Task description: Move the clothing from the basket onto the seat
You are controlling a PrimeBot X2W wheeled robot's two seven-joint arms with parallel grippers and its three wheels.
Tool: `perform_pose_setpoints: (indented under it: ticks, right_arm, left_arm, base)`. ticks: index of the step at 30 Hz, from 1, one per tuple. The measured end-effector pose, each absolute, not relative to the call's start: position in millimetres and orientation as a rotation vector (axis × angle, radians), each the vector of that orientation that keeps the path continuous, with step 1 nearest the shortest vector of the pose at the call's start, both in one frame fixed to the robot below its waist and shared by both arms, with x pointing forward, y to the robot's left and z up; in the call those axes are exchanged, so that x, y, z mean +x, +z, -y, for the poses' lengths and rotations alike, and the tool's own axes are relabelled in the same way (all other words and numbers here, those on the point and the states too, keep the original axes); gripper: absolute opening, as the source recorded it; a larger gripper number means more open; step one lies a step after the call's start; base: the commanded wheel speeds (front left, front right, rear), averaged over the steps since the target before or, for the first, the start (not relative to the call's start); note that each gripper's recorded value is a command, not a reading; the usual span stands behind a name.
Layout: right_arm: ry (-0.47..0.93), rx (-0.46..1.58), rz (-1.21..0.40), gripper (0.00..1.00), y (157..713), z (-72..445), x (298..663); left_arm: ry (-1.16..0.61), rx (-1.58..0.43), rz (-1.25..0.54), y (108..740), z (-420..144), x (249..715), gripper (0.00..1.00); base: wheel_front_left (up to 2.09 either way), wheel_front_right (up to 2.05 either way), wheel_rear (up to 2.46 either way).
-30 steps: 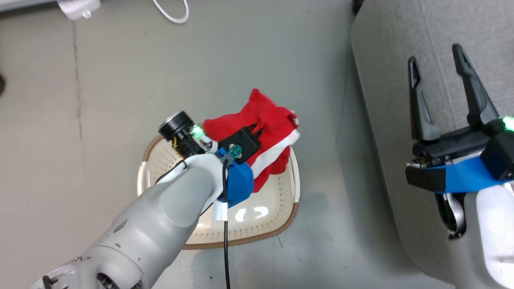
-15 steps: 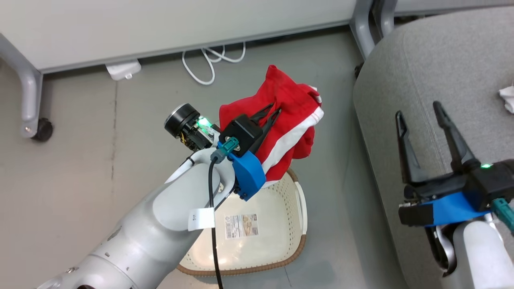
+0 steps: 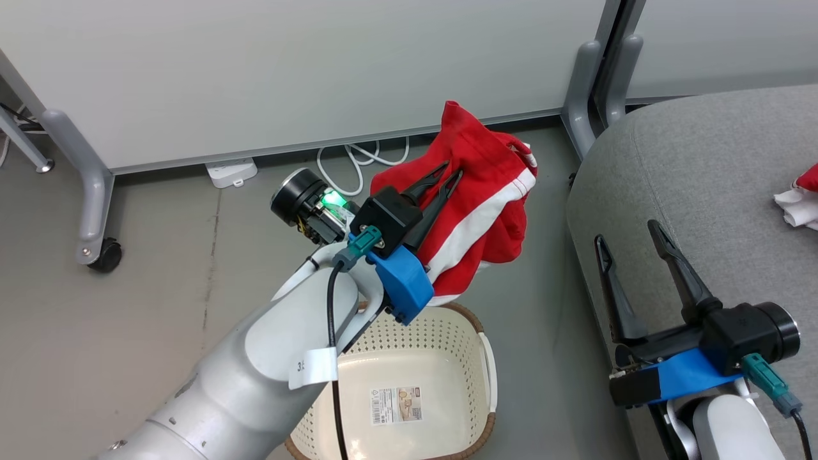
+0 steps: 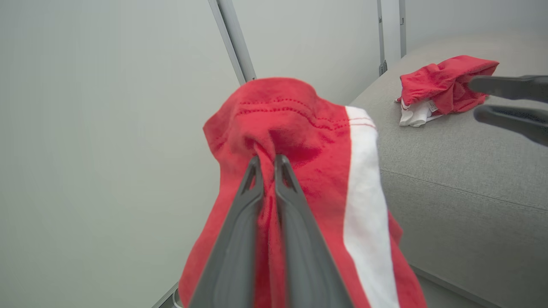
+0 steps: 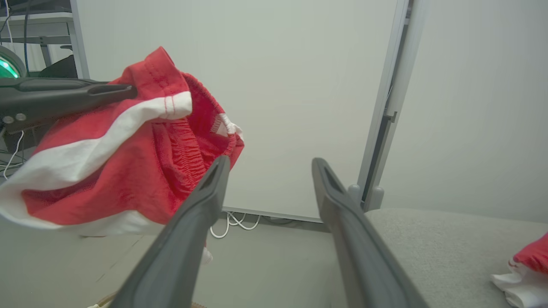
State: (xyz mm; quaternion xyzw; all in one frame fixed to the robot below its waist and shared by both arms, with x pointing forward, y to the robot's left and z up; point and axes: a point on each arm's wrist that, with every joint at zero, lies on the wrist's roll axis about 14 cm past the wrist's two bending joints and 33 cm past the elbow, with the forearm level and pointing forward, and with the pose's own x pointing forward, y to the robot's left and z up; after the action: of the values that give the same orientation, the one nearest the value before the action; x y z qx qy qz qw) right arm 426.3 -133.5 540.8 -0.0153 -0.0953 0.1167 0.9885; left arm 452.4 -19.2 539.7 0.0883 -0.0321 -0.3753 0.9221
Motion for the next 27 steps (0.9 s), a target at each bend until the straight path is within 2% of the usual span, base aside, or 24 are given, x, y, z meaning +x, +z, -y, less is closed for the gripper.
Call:
perform_pose_setpoints:
  ticks: [12, 27]
  right_arm:
    - [0.295, 0.003, 0.187, 1.00, 541, 109, 414]
    - [0.469, 0.069, 0.149, 1.00, 530, 48, 418]
  left_arm:
    - [-0.749, 0.188, 0.099, 554, 12, 445, 0.00]
    - [-0.757, 0.181, 0.081, 543, 14, 447, 0.00]
  base:
    - [0.00, 0.00, 0.00]
    - [0.00, 0.00, 0.00]
